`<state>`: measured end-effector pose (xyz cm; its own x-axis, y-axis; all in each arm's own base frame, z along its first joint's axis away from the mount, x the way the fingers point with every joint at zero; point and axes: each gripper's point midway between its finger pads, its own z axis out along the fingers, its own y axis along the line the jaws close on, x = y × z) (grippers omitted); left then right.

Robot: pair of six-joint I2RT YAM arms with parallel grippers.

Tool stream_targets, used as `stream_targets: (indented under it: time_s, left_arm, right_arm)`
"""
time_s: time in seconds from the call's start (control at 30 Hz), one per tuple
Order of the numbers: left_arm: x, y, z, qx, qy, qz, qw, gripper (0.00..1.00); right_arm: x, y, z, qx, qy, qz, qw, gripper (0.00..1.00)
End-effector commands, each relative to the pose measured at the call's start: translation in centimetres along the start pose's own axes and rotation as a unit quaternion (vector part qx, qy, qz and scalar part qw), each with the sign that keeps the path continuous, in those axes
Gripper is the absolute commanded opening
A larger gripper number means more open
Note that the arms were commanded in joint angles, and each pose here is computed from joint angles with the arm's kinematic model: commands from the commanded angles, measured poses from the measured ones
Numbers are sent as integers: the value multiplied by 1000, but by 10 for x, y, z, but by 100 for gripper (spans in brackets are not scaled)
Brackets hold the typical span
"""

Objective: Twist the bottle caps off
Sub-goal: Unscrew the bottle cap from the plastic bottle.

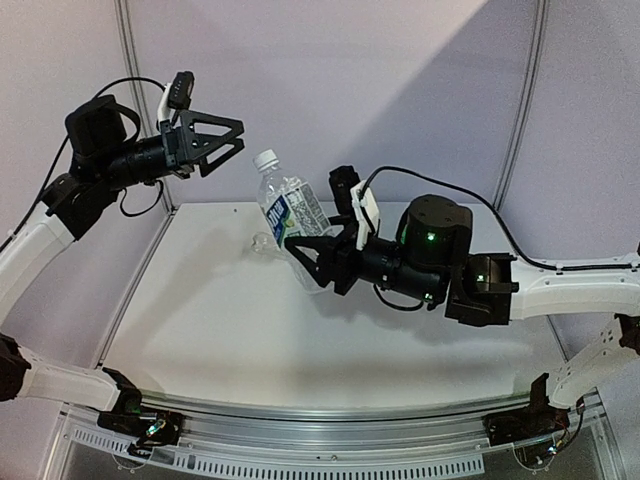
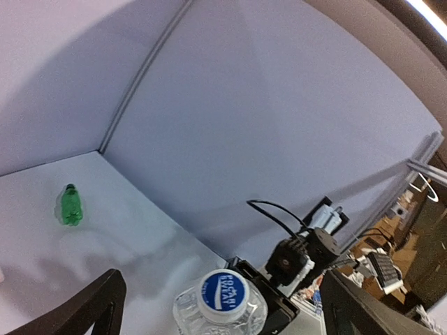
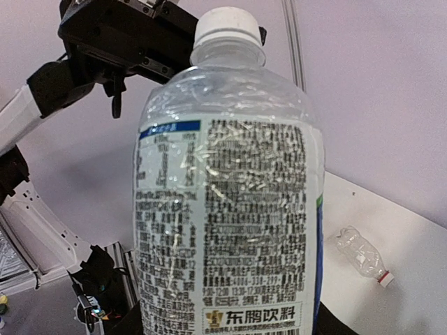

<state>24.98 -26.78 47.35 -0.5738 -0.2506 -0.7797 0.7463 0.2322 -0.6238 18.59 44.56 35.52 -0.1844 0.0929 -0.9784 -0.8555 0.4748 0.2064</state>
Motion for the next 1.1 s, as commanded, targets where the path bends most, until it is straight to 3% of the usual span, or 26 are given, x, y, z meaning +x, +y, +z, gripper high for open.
stream_targets:
  time_s: [0.0,0.17,0.47,0.63,0.9,1.07]
  left_arm:
    - [3,-30,2,101,23,46,994,99]
    - [7,-25,9,109,38,40,992,98]
    - [22,-21,22,132,68,28,988,87]
    - [24,-21,24,136,75,27,988,67]
    - [28,-20,26,138,83,25,987,63]
    - [28,-18,29,139,86,22,986,37]
  right_arm:
    - [-25,15,-8,-52,-35,26,998,0]
    - [-28,18,-8,-65,-34,28,997,0]
    - [-32,20,-4,-68,-30,26,997,0]
    - [-31,21,-1,-70,-28,24,997,0]
    - [-32,19,3,-69,-29,23,997,0]
    - [-31,19,6,-70,-26,23,997,0]
